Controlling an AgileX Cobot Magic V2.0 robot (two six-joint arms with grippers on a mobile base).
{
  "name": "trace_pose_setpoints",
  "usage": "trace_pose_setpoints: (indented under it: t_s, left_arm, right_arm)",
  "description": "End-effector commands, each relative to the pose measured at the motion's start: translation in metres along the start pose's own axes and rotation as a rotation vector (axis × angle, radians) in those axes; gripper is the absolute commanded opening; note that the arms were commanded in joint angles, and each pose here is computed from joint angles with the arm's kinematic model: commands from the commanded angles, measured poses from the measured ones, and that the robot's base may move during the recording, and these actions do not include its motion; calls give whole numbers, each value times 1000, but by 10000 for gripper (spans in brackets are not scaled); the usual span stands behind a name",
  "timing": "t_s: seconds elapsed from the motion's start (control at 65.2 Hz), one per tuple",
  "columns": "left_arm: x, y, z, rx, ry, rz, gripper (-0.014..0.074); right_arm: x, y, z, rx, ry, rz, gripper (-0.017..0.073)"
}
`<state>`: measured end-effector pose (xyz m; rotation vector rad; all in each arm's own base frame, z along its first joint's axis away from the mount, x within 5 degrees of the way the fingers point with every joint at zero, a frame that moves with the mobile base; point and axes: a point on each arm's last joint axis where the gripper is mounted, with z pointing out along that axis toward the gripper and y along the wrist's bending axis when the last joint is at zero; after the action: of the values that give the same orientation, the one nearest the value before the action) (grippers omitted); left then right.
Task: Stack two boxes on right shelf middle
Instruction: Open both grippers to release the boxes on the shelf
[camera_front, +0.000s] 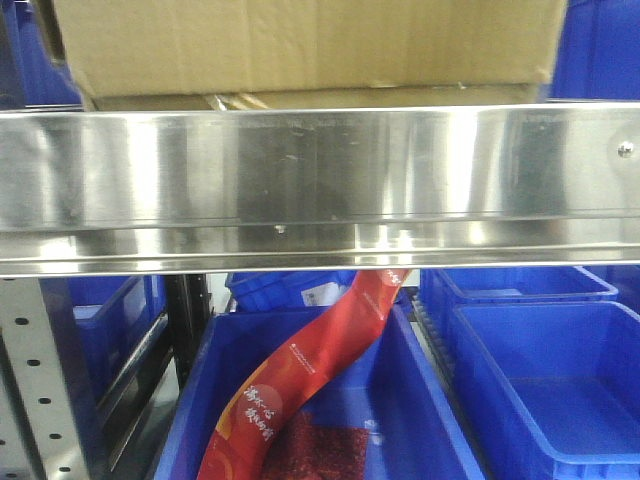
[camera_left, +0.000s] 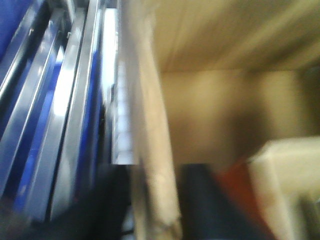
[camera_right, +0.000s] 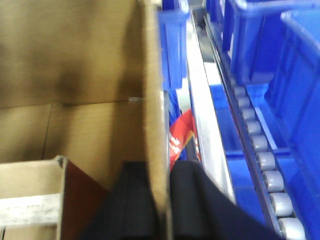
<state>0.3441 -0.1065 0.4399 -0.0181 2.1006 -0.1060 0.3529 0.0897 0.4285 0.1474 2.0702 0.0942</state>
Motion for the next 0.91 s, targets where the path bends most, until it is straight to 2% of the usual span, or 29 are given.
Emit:
trace_pose_setpoints:
  t_s: [0.0, 0.061, 0.123, 0.23, 0.353, 0.445, 0.46, 0.522, 0.537, 0.583, 0.644, 0.69, 0.737, 0.783, 0.89]
  left_arm:
    - [-7, -3, -6, 21, -51, -2, 370]
    - [-8, -3, -7, 24, -59, -1, 407]
    - [-11, -3, -9, 26, -67, -3, 411]
    - [-19, -3, -15, 32, -96, -11, 411]
    - [-28, -2, -26, 25, -108, -22, 379]
    - [-28, 0, -29, 9, -85, -25, 275]
    - [-28, 0, -29, 7, -81, -25, 212]
    - [-26, 0, -28, 10, -68, -28, 83]
    - [-24, 0, -27, 13, -61, -24, 27]
    - [-22, -2, -25, 33, -53, 13, -113]
    - [-20, -8, -22, 85, -52, 92, -99]
    - [-18, -12, -22, 135, -44, 115, -99]
    - [-15, -15, -25, 182, -41, 159, -99]
    - [-10, -16, -28, 211, -56, 150, -99]
    - [1, -12, -39, 251, -190, 128, -99]
  right_arm:
    - [-5, -2, -2, 3, -31, -8, 300]
    - [-6, -1, -2, -5, -42, -9, 366]
    - [-7, 0, -2, -12, -53, -9, 378]
    - [-12, -1, -8, -17, -71, -3, 353]
    - [-21, -3, -25, -18, -100, 7, 266]
    - [-23, -7, -37, -7, -98, -12, 158]
    - [-23, -8, -38, -3, -94, -11, 128]
    - [-22, -9, -40, 4, -85, -13, 18]
    - [-22, -9, -40, 5, -85, -18, -28]
    - [-20, -8, -37, 5, -81, -40, -152]
    - [-18, -7, -34, -3, -84, -67, -166]
    - [-17, -7, -36, -19, -100, -77, -166]
    - [-14, -8, -41, -41, -133, -104, -166]
    - [-9, -9, -47, -80, -184, -114, -166]
    - [11, -17, -50, -131, -245, -127, -166]
